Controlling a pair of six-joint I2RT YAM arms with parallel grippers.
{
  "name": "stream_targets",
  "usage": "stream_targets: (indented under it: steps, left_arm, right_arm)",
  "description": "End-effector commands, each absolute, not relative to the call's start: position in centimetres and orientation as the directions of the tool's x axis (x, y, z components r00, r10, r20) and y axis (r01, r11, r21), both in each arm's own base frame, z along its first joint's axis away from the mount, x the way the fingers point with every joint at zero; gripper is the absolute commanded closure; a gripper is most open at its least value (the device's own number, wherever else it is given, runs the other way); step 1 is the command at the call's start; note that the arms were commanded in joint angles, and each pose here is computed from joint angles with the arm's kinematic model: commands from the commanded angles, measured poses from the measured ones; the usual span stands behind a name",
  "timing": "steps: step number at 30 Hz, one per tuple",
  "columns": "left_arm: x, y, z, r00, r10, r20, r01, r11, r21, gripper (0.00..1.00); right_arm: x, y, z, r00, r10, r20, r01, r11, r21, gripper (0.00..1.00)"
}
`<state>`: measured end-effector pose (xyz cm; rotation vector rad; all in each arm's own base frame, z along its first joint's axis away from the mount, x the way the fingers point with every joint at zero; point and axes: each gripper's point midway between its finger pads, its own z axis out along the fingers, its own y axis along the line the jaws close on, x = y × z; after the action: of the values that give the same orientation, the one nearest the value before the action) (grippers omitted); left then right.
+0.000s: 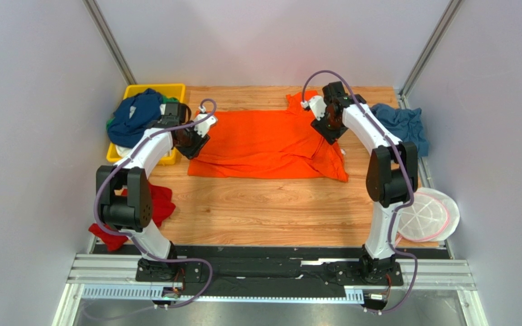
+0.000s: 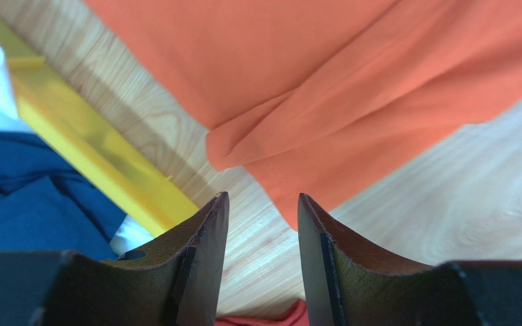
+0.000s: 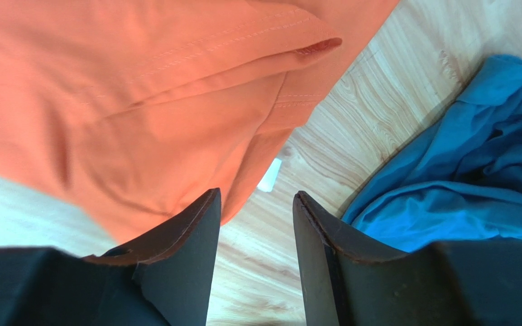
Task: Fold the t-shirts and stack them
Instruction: Fold the flattened tshirt in 1/3 of the way
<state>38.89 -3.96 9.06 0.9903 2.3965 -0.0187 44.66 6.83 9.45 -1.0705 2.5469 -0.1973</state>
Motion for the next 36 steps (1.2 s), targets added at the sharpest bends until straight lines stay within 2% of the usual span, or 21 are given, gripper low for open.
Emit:
stream_targets:
  steps: [1,9,12,17,36]
  left_arm:
    - [38.9,-6.7,11.3,-0.504,0.648,-0.571,0.737,0.667,0.106,0.49]
    - [39.4,-7.8,10.2,-0.517,0.645,-0.562,0.753,0.655,0.058,0.5]
    - [39.4,-7.5,10.1,-0.518,0.65,-0.556,0.748,0.66,0.075,0.5]
    - [39.2,-6.8,9.4,-0.52,0.67,-0.53,0.746,0.658,0.101,0.5]
    - [38.9,-6.3,8.1,-0.537,0.679,-0.501,0.742,0.662,0.101,0.5]
  right_arm:
    - [43.6,10.4,13.9,-0.608,-0.656,-0.448,-0.652,0.734,-0.19,0.52]
    - [40.8,15.0,11.5,-0.589,-0.701,-0.403,-0.734,0.672,-0.095,0.51]
    - [40.9,15.8,10.2,-0.585,-0.714,-0.384,-0.746,0.66,-0.091,0.42]
    - [41.4,16.3,8.4,-0.585,-0.723,-0.368,-0.758,0.649,-0.07,0.41]
    - [43.3,16.1,5.3,-0.56,-0.766,-0.316,-0.78,0.616,-0.108,0.53]
